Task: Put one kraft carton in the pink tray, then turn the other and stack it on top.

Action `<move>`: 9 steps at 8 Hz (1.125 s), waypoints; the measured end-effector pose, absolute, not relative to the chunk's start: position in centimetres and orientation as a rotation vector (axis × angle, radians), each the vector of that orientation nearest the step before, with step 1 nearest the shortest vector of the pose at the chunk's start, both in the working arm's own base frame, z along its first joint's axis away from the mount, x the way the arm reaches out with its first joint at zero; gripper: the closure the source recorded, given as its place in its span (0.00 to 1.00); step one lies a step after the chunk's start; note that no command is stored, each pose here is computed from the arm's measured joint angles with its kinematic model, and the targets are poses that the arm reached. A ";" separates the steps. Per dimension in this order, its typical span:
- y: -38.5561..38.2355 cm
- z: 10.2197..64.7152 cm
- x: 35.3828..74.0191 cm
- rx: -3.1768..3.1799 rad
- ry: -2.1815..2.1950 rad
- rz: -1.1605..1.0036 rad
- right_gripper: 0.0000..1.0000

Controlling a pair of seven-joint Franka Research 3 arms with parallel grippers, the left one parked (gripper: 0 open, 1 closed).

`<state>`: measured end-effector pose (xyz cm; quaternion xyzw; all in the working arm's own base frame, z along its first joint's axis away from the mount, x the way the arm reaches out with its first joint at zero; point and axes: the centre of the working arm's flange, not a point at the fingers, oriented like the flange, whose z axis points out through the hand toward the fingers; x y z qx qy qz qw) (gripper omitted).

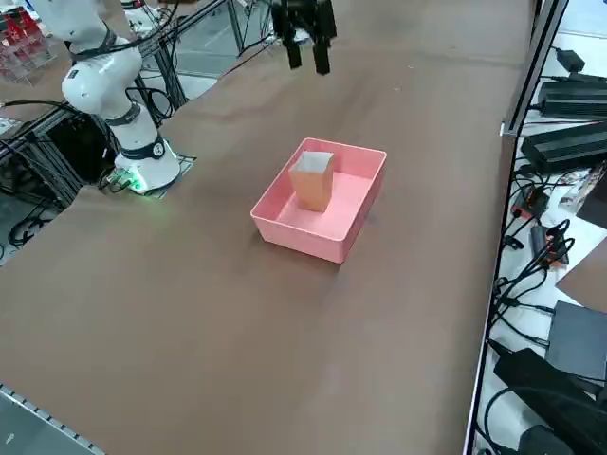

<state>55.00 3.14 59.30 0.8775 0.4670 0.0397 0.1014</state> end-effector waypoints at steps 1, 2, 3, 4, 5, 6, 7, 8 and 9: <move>2.7 60.8 55.2 2.663 1.220 0.167 0.00; 2.3 62.0 55.3 2.727 1.061 0.209 0.00; 2.0 62.7 55.3 2.786 0.902 0.240 0.00; 1.9 62.9 55.3 2.851 0.739 0.249 0.00; 2.1 62.8 55.2 2.924 0.573 0.241 0.00; 2.5 62.6 55.1 2.994 0.406 0.234 0.00; 2.9 62.6 54.9 3.047 0.263 0.224 0.00; 3.3 62.5 54.7 3.094 0.131 0.213 0.00; 3.7 62.6 54.6 3.130 0.019 0.207 0.00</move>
